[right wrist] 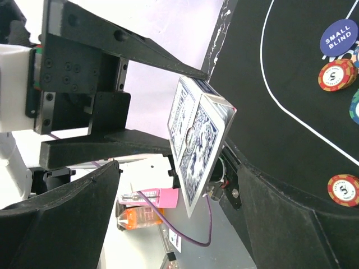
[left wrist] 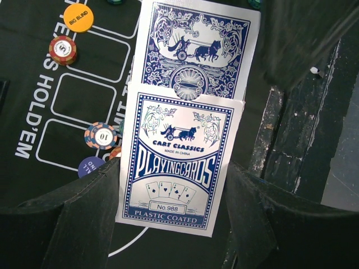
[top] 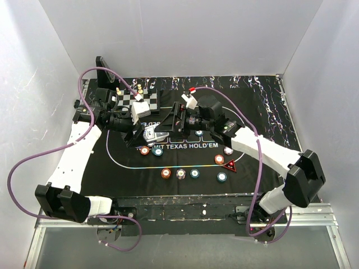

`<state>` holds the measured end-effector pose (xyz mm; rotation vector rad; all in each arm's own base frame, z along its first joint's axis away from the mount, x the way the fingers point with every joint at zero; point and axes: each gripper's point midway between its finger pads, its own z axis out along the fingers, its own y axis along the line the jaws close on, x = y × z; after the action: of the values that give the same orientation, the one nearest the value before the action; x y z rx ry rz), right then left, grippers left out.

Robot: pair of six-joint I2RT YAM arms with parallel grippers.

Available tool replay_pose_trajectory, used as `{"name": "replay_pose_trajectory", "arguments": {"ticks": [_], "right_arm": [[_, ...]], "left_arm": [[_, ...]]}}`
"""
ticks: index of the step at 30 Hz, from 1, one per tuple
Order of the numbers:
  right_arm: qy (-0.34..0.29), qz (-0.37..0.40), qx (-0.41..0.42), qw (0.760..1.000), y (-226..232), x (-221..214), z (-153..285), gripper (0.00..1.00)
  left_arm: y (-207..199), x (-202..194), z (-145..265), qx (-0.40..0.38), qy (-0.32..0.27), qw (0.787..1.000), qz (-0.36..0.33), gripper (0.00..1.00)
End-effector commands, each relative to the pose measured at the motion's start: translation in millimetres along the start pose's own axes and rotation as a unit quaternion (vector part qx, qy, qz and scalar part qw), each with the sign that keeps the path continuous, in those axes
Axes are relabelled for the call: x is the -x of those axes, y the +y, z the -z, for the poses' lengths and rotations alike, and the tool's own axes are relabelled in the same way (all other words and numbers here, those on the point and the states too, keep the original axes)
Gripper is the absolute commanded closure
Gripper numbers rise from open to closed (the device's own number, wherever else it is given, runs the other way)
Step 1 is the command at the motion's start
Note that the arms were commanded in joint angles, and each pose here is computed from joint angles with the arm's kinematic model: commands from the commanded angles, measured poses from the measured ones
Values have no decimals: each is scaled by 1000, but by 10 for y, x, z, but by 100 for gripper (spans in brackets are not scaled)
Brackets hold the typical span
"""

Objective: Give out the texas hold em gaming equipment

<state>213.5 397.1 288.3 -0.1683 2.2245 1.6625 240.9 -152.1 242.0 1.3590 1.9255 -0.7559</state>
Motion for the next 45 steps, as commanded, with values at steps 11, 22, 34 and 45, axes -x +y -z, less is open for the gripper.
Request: {"name": "replay_pose_trajectory", "arguments": {"ticks": [11, 22, 34, 45], "right_arm": [[1, -32, 67, 997, 305, 72, -196, 36], [4, -57, 76, 995, 235, 22, -218, 70], [10, -91, 110, 990, 160, -69, -233, 78], [35, -89, 129, 987, 266, -185, -293, 78]], "left_arm": [[-29, 397, 89, 23, -43, 998, -41, 100], [-86, 448, 114, 15, -50, 997, -60, 72], [-223, 357, 39, -8, -69, 991, -114, 2], [0, 198, -116, 45, -78, 980, -177, 2]]}}
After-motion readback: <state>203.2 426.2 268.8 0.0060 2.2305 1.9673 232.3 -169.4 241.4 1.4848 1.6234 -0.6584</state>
